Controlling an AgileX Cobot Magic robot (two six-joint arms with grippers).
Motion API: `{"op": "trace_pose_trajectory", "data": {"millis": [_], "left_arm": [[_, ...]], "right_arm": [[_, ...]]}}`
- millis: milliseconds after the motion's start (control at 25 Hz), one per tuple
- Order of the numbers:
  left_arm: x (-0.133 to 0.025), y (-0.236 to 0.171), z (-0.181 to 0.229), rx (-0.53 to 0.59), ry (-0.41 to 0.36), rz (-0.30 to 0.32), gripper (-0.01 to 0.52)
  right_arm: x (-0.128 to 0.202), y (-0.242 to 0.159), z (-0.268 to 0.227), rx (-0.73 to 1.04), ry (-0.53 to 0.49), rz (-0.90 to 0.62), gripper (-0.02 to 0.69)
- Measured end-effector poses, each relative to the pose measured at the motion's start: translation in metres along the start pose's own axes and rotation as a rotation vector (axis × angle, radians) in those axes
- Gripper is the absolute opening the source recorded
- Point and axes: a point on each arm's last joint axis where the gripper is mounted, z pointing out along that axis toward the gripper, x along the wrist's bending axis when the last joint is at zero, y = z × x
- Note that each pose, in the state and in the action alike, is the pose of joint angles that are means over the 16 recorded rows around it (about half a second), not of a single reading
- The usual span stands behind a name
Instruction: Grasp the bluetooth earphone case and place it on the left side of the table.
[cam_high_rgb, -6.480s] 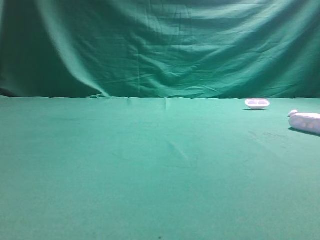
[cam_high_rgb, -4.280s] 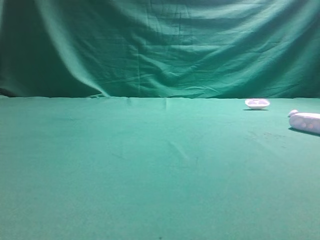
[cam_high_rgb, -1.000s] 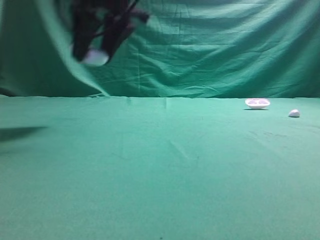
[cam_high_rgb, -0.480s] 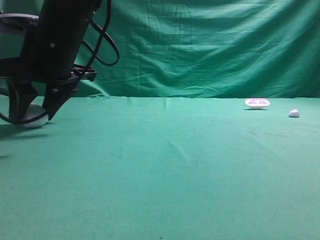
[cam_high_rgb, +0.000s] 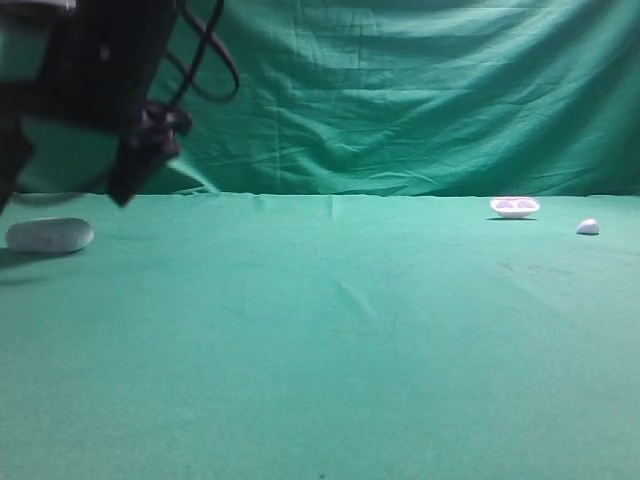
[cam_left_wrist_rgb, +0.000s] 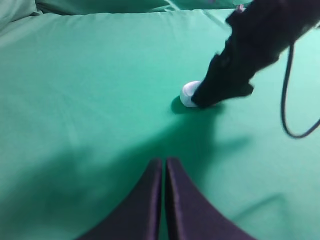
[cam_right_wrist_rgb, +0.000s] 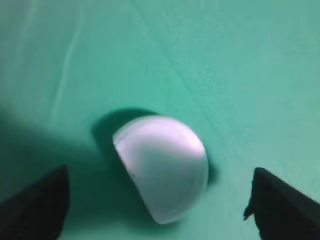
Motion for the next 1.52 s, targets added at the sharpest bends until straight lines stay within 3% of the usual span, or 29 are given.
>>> {"op": "trace_pose_trajectory", "data": {"millis": [400, 520, 880, 1160, 1520], "left_arm": [[0.000, 0.000, 0.000, 0.000, 0.000, 0.000, 0.000], [0.000, 0.000, 0.000, 0.000, 0.000, 0.000, 0.000], [0.000, 0.000, 0.000, 0.000, 0.000, 0.000, 0.000], [0.000, 0.000, 0.000, 0.000, 0.000, 0.000, 0.000], [0.000, 0.000, 0.000, 0.000, 0.000, 0.000, 0.000]], "right_arm": [[-0.011, 0.015, -0.139, 0.006, -0.034, 0.113, 0.095], [-0.015, 0.010, -0.180, 0.001, -0.054, 0.169, 0.018], [-0.021, -0.039, -0.275, -0.019, -0.118, 0.326, 0.000], [-0.004, -0.114, -0.324, -0.040, -0.160, 0.398, 0.000], [0.031, -0.209, -0.353, -0.255, -0.209, 0.423, 0.000]]}}
